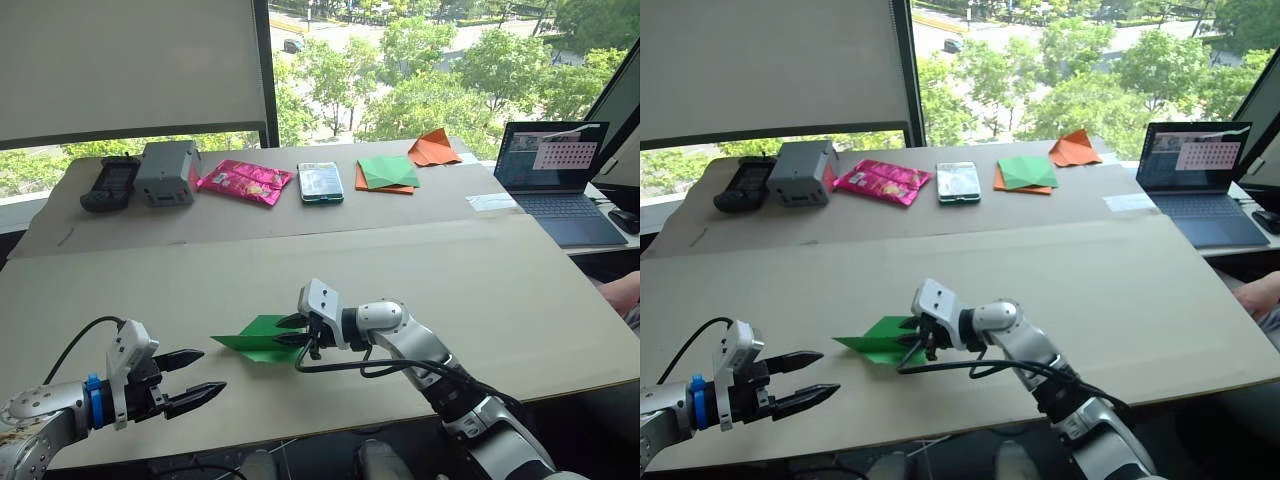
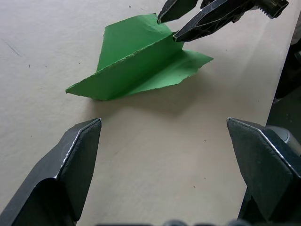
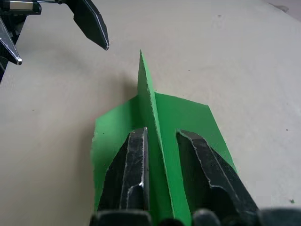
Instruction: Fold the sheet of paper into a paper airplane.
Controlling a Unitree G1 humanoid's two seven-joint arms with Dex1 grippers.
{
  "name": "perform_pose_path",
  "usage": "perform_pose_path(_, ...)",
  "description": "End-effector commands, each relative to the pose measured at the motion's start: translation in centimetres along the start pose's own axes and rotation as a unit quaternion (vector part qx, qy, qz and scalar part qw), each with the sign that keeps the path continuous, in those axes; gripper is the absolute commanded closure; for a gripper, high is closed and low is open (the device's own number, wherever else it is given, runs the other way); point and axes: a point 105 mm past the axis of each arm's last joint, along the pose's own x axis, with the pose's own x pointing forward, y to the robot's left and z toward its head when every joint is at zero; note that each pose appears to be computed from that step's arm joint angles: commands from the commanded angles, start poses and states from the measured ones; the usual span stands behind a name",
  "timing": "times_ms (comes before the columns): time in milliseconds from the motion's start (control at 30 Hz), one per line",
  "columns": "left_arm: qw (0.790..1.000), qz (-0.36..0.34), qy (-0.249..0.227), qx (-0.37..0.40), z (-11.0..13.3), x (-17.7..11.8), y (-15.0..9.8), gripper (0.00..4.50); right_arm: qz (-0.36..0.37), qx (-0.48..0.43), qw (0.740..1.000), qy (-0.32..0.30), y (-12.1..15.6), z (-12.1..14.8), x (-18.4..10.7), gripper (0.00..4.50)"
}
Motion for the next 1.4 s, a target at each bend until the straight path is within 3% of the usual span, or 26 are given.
perform_pose_path(33,1.0,-0.003,-0.012,0.024,1.0,-0.1,-0.4,0.0,-0.002,-0.022,1.0,-0.013,0.1,0.7,0.0,4.48)
perform_pose_path(267,1.0,-0.002,-0.011,0.025,1.1,-0.1,-0.2,0.0,0.001,-0.022,1.0,-0.001,0.5,-0.1,0.0,4.48)
perform_pose_path(567,1.0,-0.003,-0.015,0.023,1.3,-0.1,-0.1,0.0,-0.009,-0.036,0.999,-0.04,0.1,2.4,-0.3,4.48)
perform_pose_path(767,1.0,-0.002,-0.011,0.022,1.1,-0.1,0.0,0.0,-0.009,-0.029,0.999,-0.028,0.1,1.6,-0.1,4.48)
perform_pose_path(967,1.0,0.0,-0.01,0.02,1.0,-0.3,0.0,0.0,-0.011,-0.026,0.999,-0.023,0.1,1.2,0.1,2.59)
perform_pose_path(1400,1.0,0.001,-0.008,0.019,0.8,-0.3,0.0,0.0,-0.006,-0.003,1.0,-0.012,0.3,-0.3,0.4,2.59)
